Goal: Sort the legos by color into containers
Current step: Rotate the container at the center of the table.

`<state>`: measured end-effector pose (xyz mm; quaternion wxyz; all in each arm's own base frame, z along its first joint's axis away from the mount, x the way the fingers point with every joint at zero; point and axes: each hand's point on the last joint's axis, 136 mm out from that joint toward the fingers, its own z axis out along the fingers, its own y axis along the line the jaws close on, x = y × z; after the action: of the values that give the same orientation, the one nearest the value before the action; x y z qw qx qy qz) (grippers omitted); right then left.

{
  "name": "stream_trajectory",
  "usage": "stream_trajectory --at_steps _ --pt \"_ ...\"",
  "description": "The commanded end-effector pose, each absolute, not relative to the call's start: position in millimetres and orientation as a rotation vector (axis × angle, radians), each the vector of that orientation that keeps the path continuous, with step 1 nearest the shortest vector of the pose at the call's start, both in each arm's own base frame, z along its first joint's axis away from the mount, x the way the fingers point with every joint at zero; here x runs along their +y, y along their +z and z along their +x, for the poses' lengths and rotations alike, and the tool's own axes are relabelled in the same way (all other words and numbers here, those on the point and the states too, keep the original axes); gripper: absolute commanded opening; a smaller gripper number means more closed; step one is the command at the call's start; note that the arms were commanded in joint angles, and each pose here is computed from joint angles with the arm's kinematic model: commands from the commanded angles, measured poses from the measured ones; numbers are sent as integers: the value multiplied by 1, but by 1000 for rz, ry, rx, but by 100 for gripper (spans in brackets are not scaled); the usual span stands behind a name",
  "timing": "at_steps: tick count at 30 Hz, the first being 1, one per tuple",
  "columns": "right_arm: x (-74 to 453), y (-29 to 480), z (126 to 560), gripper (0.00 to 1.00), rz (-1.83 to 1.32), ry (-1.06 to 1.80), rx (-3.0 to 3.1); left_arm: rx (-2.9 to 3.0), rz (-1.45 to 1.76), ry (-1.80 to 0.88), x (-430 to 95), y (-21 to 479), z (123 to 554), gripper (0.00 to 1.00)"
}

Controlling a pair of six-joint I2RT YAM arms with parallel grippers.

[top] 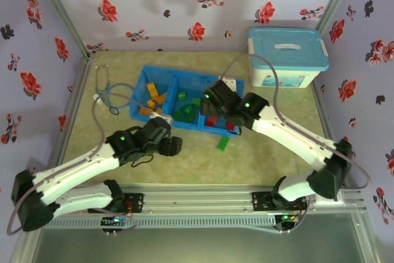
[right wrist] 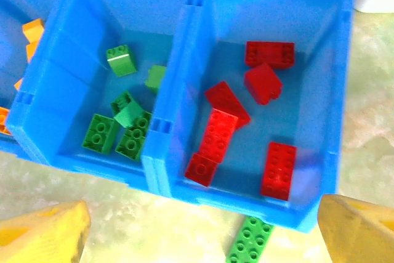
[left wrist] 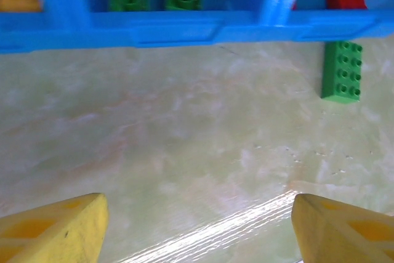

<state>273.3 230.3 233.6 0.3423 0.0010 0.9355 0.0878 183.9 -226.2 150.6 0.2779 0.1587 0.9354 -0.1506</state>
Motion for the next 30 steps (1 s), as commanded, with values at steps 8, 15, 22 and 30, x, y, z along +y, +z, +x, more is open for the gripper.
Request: stream_trajectory --at_steps 8,15,22,30 --pt "166 202 238 98 184 239 2401 2493 767 -401 -352 128 189 80" --pt "126 189 215 99 284 225 2373 2561 873 -364 -396 87 191 80" --pt "96 199 204 99 341 185 2316 2592 918 -317 -416 60 192 80" --pt "87 205 200 99 363 187 2291 2622 937 -269 -426 39 196 76"
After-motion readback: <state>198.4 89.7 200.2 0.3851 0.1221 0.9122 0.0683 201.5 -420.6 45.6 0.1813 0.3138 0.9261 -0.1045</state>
